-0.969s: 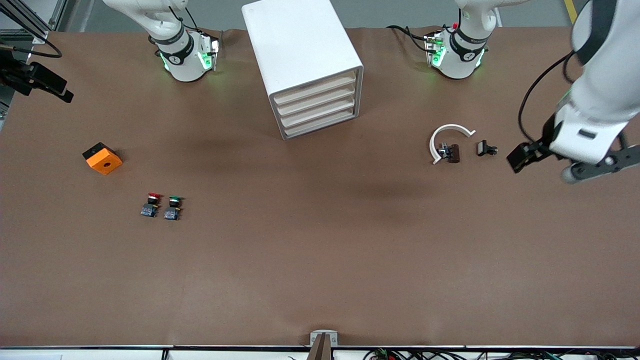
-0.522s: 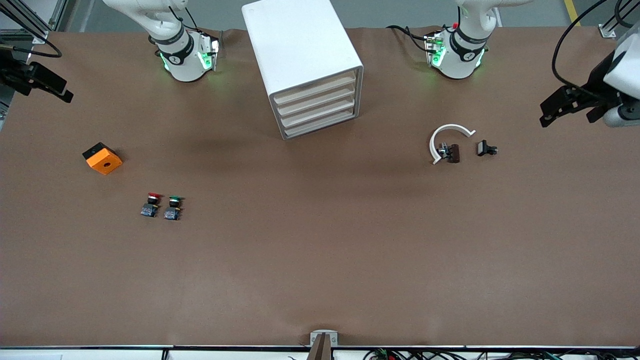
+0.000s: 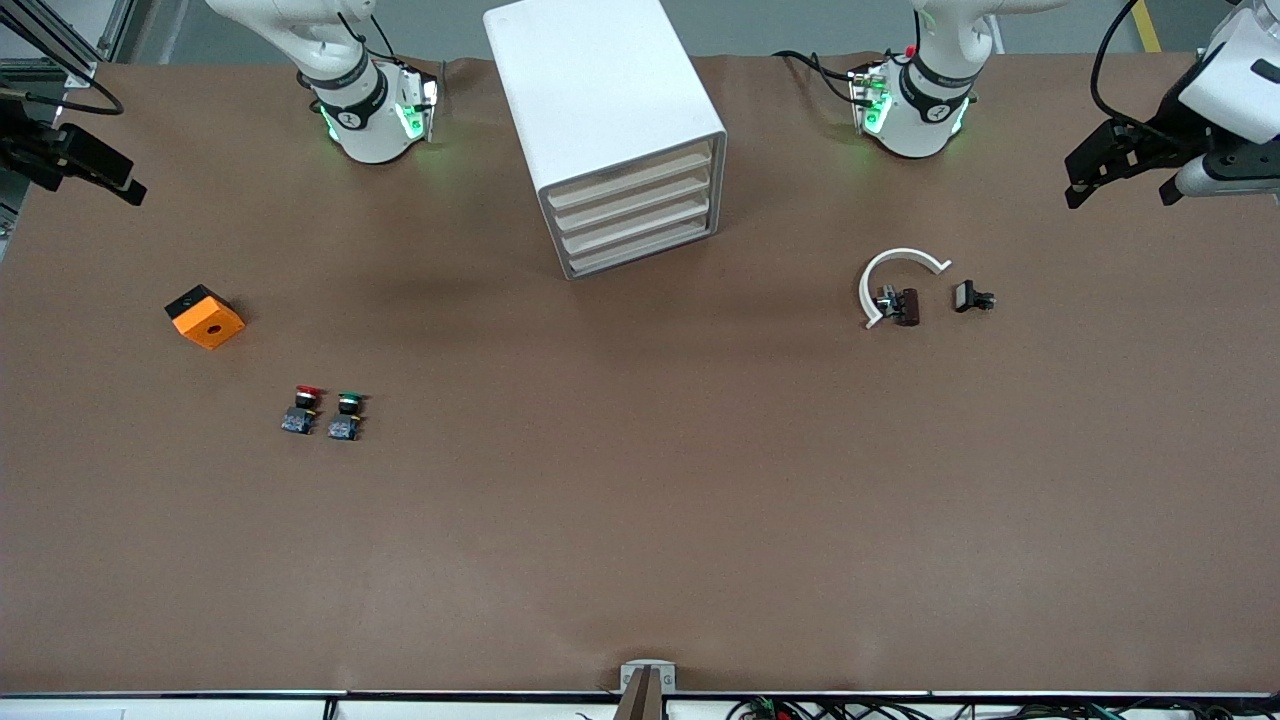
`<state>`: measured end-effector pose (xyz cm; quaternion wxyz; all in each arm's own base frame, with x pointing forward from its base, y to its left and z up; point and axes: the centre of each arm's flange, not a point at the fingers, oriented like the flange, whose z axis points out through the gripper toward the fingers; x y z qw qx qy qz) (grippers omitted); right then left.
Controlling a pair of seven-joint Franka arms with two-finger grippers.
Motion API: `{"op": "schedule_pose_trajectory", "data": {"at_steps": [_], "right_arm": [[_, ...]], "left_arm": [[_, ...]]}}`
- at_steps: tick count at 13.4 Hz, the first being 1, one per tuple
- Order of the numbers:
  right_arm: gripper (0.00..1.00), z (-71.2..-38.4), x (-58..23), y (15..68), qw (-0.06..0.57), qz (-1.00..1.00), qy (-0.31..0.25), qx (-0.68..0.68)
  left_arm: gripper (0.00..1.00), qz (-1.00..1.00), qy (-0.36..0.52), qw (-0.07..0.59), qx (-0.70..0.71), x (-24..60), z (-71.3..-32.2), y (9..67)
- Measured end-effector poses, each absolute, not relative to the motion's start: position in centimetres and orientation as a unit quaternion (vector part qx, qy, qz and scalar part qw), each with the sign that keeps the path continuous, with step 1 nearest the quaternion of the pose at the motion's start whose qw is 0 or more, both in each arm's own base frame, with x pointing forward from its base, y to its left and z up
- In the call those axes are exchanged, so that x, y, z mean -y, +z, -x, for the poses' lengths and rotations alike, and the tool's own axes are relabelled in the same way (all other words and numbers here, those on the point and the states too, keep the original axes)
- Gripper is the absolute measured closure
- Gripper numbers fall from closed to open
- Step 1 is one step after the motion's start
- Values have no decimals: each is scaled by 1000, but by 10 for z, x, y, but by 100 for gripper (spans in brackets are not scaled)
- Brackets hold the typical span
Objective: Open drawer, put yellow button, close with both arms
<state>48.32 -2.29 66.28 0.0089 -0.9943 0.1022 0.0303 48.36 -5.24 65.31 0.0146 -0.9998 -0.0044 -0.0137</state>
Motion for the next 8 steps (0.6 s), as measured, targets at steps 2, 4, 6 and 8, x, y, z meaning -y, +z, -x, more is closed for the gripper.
{"op": "schedule_pose_trajectory", "data": {"at_steps": [2,4,6,8], "right_arm": [[0,-483,23,663,9,994,30,-102],[0,-483,22,663,9,994,30,-102],[0,-483,21,662,9,994,31,-101],[0,-483,21,662,9,994,31,-101]], "left_arm": [[0,1000,-13,15,6,51,-484,653],[0,1000,-13,14,7,50,-484,653],[0,1000,-14,13,7,49,-489,653],[0,1000,-13,12,8,49,-496,652]]}}
